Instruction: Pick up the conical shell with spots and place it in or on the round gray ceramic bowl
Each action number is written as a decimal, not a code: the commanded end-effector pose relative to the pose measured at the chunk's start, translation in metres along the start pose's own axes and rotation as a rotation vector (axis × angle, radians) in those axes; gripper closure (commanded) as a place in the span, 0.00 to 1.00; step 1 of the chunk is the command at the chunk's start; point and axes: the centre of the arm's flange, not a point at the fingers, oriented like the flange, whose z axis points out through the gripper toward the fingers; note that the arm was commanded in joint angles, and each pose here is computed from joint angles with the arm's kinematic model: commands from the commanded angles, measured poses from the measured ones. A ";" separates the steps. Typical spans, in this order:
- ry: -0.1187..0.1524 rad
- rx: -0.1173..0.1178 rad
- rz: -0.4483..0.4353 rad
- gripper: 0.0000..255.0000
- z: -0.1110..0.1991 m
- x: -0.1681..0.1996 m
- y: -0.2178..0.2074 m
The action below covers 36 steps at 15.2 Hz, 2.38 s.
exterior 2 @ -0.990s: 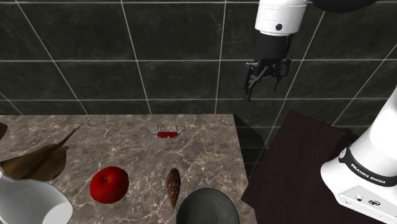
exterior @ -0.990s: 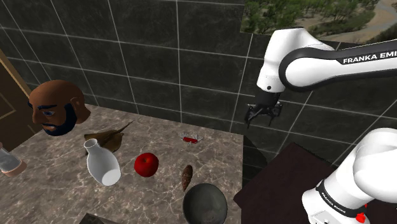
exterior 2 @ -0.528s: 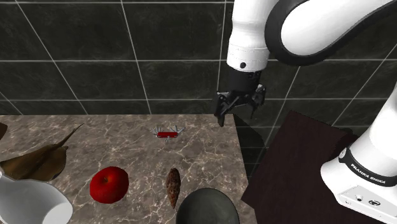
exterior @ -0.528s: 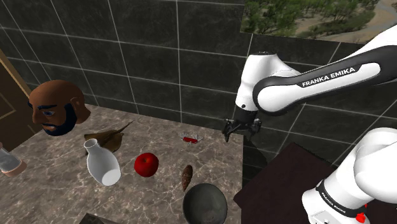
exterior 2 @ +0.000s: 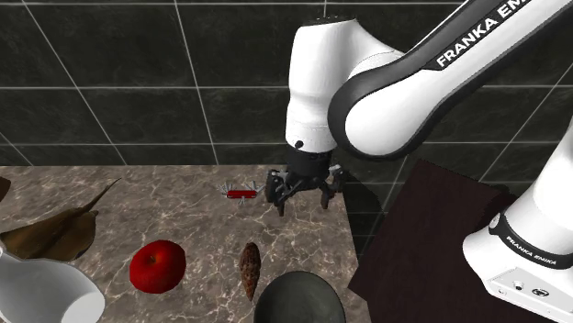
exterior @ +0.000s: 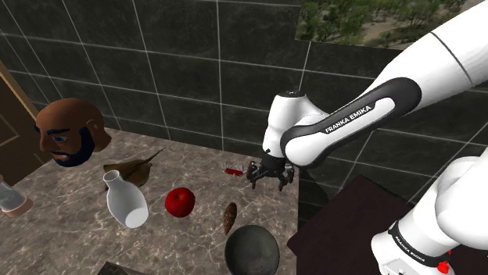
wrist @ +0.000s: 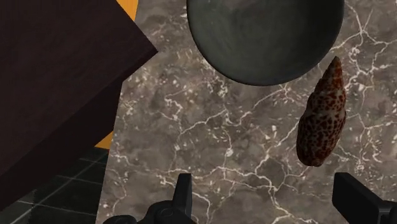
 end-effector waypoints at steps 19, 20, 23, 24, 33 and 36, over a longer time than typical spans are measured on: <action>-0.012 0.048 0.184 0.00 0.139 0.012 -0.097; -0.012 0.048 0.184 0.00 0.138 0.012 -0.097; -0.012 0.048 0.184 0.00 0.138 0.012 -0.097; -0.012 0.048 0.184 0.00 0.138 0.012 -0.097; -0.012 0.048 0.184 1.00 0.139 0.013 -0.098; -0.012 0.048 0.184 1.00 0.133 0.012 -0.097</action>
